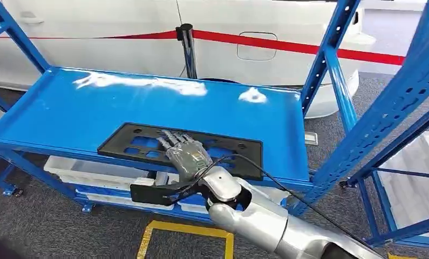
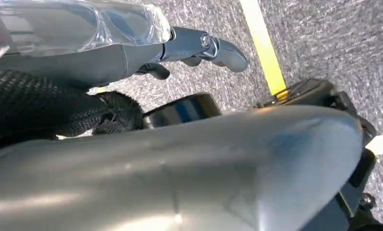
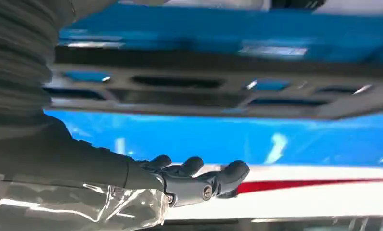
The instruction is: Take the parts from the cabinet and place them on the table.
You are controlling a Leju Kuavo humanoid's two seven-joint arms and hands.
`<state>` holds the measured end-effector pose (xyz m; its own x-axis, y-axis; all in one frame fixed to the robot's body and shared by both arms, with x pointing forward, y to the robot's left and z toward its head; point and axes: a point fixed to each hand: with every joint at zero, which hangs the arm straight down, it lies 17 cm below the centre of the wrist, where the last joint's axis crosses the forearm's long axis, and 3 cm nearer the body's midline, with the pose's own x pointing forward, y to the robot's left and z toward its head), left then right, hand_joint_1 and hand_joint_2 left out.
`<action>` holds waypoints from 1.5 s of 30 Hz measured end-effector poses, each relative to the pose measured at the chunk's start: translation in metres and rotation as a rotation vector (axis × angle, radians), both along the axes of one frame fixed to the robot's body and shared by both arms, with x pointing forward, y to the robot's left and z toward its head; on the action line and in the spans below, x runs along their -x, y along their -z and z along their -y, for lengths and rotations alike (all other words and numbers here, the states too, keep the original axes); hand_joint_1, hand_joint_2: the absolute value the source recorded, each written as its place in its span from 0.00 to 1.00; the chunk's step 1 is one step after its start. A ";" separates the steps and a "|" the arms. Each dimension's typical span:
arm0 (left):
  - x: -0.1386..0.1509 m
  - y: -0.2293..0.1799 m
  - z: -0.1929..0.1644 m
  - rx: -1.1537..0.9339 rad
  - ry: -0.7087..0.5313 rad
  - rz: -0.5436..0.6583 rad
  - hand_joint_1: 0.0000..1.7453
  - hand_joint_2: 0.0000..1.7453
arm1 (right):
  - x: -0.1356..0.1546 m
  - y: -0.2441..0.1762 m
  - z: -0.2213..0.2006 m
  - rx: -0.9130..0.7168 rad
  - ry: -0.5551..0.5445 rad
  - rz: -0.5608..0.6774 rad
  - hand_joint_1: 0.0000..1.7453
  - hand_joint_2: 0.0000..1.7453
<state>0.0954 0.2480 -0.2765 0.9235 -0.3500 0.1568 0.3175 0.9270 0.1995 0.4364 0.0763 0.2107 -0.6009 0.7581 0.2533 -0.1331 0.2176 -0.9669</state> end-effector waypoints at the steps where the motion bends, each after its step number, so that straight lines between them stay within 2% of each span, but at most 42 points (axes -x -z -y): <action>1: 0.000 0.000 0.000 0.000 0.002 0.001 0.00 0.00 | 0.002 0.001 -0.002 0.002 -0.008 -0.002 0.00 1.00; 9: 0.000 0.000 0.002 0.005 0.003 0.000 0.00 0.00 | 0.008 0.030 -0.007 0.051 -0.023 -0.040 0.00 1.00; 20: -0.001 0.000 0.004 0.010 0.003 0.000 0.00 0.00 | 0.019 0.036 -0.023 0.071 -0.060 -0.048 0.00 1.00; 45: 0.001 0.000 0.007 0.016 -0.001 -0.010 0.00 0.00 | 0.027 0.052 -0.029 0.093 -0.075 -0.082 0.00 1.00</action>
